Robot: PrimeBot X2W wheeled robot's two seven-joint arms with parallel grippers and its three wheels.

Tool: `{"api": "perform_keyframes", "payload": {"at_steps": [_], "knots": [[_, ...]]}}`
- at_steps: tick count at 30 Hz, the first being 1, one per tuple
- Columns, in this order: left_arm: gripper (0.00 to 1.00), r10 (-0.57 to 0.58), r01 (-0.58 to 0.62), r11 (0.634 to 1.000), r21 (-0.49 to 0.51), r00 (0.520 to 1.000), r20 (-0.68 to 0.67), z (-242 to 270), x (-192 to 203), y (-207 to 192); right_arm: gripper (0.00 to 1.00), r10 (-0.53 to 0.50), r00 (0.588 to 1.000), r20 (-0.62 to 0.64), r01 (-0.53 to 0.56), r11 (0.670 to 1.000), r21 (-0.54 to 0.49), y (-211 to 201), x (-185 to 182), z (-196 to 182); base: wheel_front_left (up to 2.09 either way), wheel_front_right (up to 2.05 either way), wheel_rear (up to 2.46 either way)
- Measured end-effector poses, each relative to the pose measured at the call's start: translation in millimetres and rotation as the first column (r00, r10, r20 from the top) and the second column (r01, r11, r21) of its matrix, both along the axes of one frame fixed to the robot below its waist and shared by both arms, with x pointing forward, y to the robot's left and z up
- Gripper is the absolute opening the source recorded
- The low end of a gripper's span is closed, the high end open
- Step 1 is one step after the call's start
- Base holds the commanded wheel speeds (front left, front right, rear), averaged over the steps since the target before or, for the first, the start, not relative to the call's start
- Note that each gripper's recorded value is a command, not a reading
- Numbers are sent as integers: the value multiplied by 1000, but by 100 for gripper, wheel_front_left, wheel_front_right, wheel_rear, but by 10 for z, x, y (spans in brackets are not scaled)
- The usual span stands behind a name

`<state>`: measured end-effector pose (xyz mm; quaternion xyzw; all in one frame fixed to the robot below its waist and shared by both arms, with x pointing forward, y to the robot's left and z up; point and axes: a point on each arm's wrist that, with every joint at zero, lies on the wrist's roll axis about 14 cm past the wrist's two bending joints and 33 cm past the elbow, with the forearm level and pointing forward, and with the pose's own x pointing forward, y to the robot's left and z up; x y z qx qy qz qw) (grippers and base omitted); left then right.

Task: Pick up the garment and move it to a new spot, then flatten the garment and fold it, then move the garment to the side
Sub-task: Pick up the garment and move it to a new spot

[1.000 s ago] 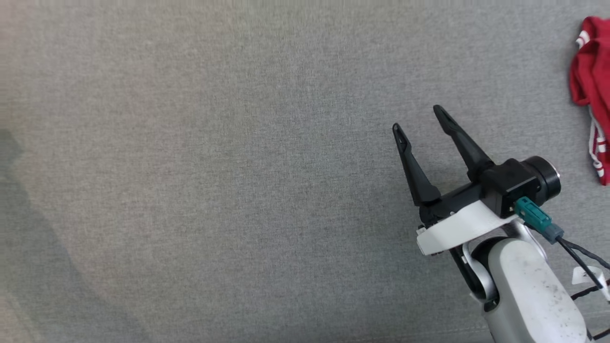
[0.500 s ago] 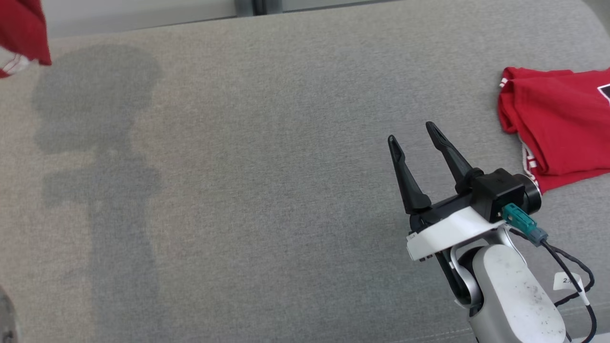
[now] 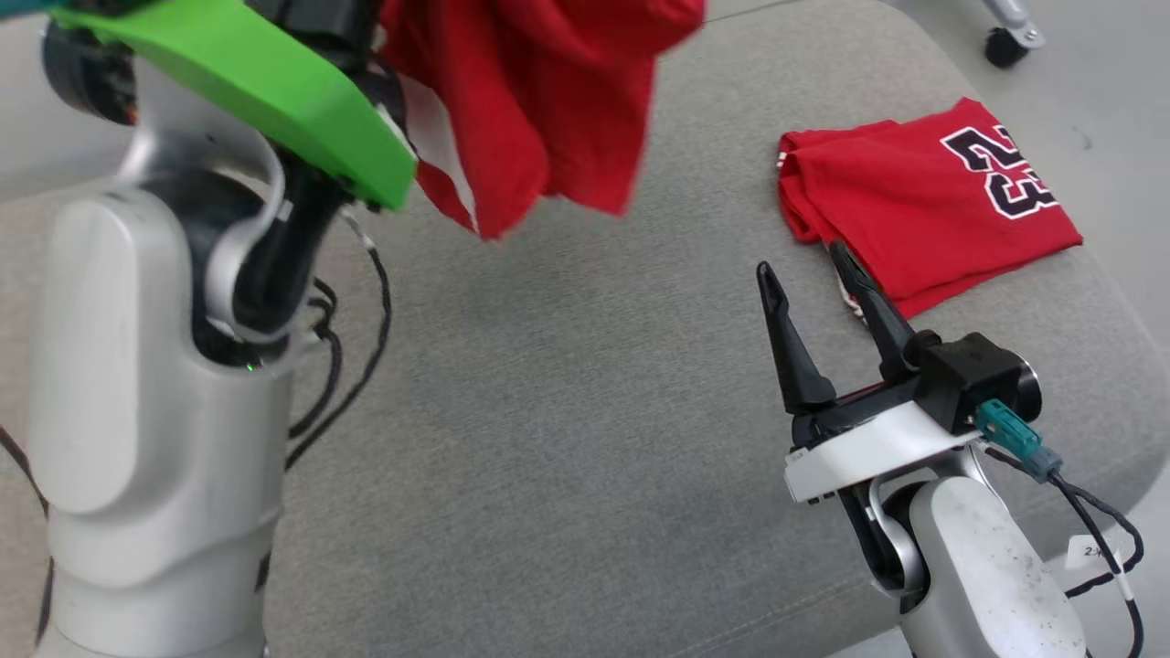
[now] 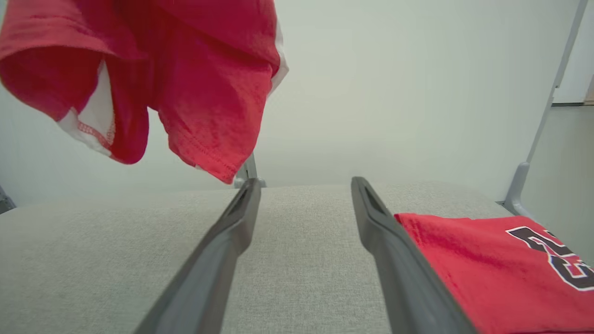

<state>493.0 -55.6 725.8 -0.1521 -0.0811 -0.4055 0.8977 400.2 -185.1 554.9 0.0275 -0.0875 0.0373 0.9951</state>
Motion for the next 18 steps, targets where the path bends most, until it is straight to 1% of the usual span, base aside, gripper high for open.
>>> {"api": "perform_keyframes", "payload": {"at_steps": [3,5,7,10,13,15,16,18], "knots": [[0,-92,93,996,18,995,-46,-251,-175,-309,100,-64,998,-3,64,998,-5,-208,-93,-7,0,0,0],[0,-128,134,990,49,986,-104,-532,-240,-469,100,-100,995,-17,100,995,-8,-322,-155,-46,0,0,0],[0,-127,145,985,98,977,-170,-894,-239,-543,100,-126,991,-34,126,992,-7,-398,-213,-101,0,0,0],[0,-62,123,970,212,960,-274,-1550,-167,-477,100,-154,987,-41,154,988,-8,-486,-248,-132,0,0,0],[0,40,88,938,335,933,-357,-2213,-123,-282,100,-173,983,-60,173,985,-11,-544,-267,-192,0,0,0],[0,118,60,906,418,915,-386,-2575,-96,-105,100,-180,981,-75,179,984,-13,-561,-273,-239,0,0,0],[0,162,41,882,469,908,-386,-2748,-87,13,100,-180,980,-81,180,984,-13,-561,-274,-262,0,0,0],[0,217,17,870,493,884,-414,-2961,-108,162,100,-176,980,-90,175,984,-10,-542,-268,-292,0,0,0]]}}
